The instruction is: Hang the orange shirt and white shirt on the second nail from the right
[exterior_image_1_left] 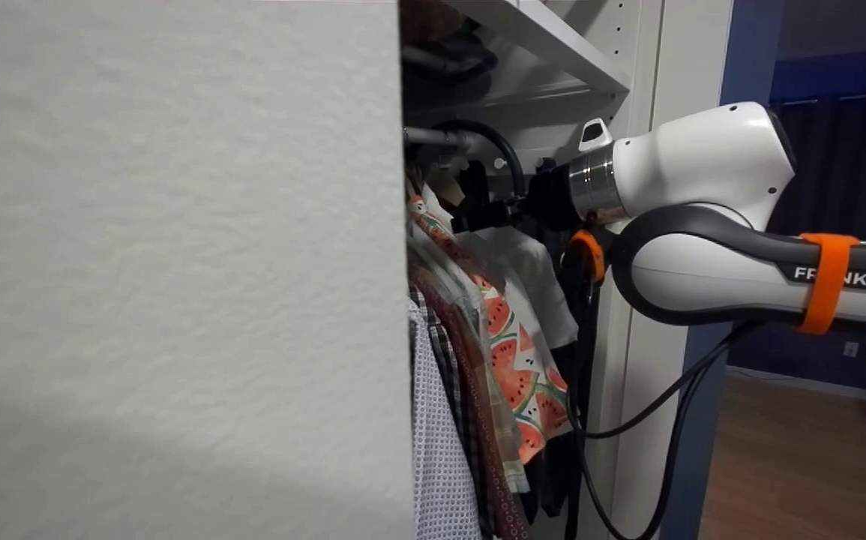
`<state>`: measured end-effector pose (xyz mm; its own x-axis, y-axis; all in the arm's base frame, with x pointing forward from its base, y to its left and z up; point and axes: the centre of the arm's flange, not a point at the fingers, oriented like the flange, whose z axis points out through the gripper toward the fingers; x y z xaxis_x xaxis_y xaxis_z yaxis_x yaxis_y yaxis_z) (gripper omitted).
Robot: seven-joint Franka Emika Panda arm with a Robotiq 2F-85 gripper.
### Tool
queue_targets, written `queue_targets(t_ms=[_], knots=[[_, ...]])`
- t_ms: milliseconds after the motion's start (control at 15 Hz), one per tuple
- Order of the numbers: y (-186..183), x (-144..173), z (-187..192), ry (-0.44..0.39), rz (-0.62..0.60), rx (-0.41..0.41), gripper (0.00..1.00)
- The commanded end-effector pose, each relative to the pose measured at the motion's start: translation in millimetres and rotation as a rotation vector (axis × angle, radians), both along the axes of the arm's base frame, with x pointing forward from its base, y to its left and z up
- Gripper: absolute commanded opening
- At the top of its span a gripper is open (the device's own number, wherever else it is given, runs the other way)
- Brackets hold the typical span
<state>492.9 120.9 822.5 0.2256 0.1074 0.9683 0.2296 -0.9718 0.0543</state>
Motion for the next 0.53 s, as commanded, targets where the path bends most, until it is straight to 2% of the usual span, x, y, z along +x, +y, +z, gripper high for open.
queue_targets(t_ms=[0,467], knots=[[10,20,1,-0.012,0.030,-0.011,1.00],[12,51,-12,-0.070,-0.015,-0.037,1.00]])
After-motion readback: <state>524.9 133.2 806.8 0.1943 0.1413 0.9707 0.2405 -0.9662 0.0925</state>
